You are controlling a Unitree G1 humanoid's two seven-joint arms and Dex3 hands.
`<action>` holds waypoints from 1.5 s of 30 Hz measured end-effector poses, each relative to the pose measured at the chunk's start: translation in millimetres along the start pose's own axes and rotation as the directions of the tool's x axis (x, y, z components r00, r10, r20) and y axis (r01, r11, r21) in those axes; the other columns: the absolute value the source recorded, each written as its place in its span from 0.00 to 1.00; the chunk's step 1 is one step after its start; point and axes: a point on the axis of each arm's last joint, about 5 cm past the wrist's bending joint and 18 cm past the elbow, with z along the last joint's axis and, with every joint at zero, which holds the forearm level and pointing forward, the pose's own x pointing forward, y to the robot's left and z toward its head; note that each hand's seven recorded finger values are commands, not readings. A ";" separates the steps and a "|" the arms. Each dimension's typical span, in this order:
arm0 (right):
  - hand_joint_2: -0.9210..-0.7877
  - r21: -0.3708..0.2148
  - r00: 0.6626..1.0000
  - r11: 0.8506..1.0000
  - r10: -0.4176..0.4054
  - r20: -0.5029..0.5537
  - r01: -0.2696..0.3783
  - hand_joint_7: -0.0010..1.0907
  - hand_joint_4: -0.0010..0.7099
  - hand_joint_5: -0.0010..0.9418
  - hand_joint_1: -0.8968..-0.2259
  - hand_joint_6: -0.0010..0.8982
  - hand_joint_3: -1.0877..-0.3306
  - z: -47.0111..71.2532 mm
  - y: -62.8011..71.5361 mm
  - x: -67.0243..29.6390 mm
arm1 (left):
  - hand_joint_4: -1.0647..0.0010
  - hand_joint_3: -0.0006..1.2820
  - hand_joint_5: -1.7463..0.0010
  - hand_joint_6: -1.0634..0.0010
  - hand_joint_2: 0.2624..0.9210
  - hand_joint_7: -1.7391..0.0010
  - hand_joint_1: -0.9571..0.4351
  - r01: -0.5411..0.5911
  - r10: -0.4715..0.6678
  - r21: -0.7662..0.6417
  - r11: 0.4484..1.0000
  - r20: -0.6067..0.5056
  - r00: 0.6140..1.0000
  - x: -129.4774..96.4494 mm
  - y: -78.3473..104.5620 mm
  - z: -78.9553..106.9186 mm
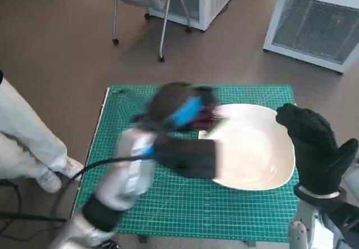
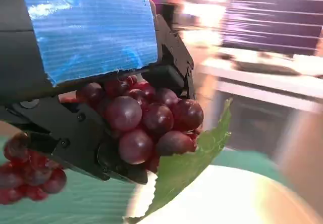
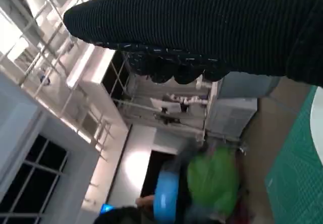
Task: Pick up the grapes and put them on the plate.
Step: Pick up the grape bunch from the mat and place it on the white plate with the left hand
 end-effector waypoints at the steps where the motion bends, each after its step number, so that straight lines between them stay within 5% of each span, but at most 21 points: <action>1: 0.00 -0.001 1.000 1.000 0.000 0.000 0.000 0.78 0.65 0.43 0.72 0.25 0.68 0.2 0.0 -0.4 | 0.56 0.50 0.05 0.42 0.62 0.35 0.69 0.001 -0.001 0.006 1.000 0.023 1.000 4.7 1.3 5.6; 3: 0.00 -0.003 1.000 1.000 -0.003 0.001 0.003 0.78 0.65 0.43 0.73 0.25 0.68 1.0 -0.2 -1.5 | 0.58 0.50 0.04 0.44 0.63 0.34 0.69 -0.003 0.002 0.016 1.000 0.065 0.998 13.0 4.1 15.6; 8: 0.00 -0.015 1.000 1.000 -0.019 0.004 0.019 0.77 0.65 0.42 0.73 0.25 0.68 3.9 -2.0 -5.6 | 0.57 0.29 0.09 0.56 0.91 0.31 0.69 -0.006 0.003 0.023 1.000 0.134 0.991 27.3 9.2 32.9; 12: 0.00 -0.024 0.999 0.999 -0.033 0.004 0.034 0.77 0.65 0.42 0.73 0.26 0.68 5.9 -4.0 -8.5 | 0.58 0.27 0.10 0.67 0.98 0.25 0.69 0.016 -0.019 0.019 1.000 0.163 0.986 33.0 8.0 38.7; 18: 0.00 -0.032 0.999 0.998 -0.046 0.011 0.047 0.77 0.66 0.41 0.73 0.27 0.68 8.0 -5.3 -9.3 | 0.60 0.28 0.09 0.73 1.00 0.21 0.69 0.064 -0.064 0.006 0.998 0.157 0.986 37.1 -0.3 38.4; 35: 0.00 -0.050 0.998 0.997 -0.059 0.016 0.060 0.77 0.67 0.39 0.73 0.28 0.68 10.4 -5.8 -10.1 | 0.56 0.22 0.11 0.61 1.00 0.29 0.69 0.139 -0.135 -0.023 0.990 0.143 0.980 44.0 -10.1 44.6; 42: 0.00 -0.053 0.998 0.997 -0.059 0.014 0.060 0.77 0.68 0.39 0.74 0.28 0.68 10.4 -5.8 -10.2 | 0.60 0.27 0.16 0.59 0.94 0.20 0.69 0.179 -0.172 -0.050 0.982 0.127 0.977 45.7 -14.5 39.9; 45: 0.00 -0.053 0.998 0.997 -0.060 0.014 0.061 0.77 0.68 0.38 0.74 0.28 0.68 10.4 -5.9 -10.3 | 0.60 0.20 0.33 0.64 0.90 0.41 0.65 0.226 -0.215 -0.082 0.971 0.125 0.969 46.9 -15.7 36.7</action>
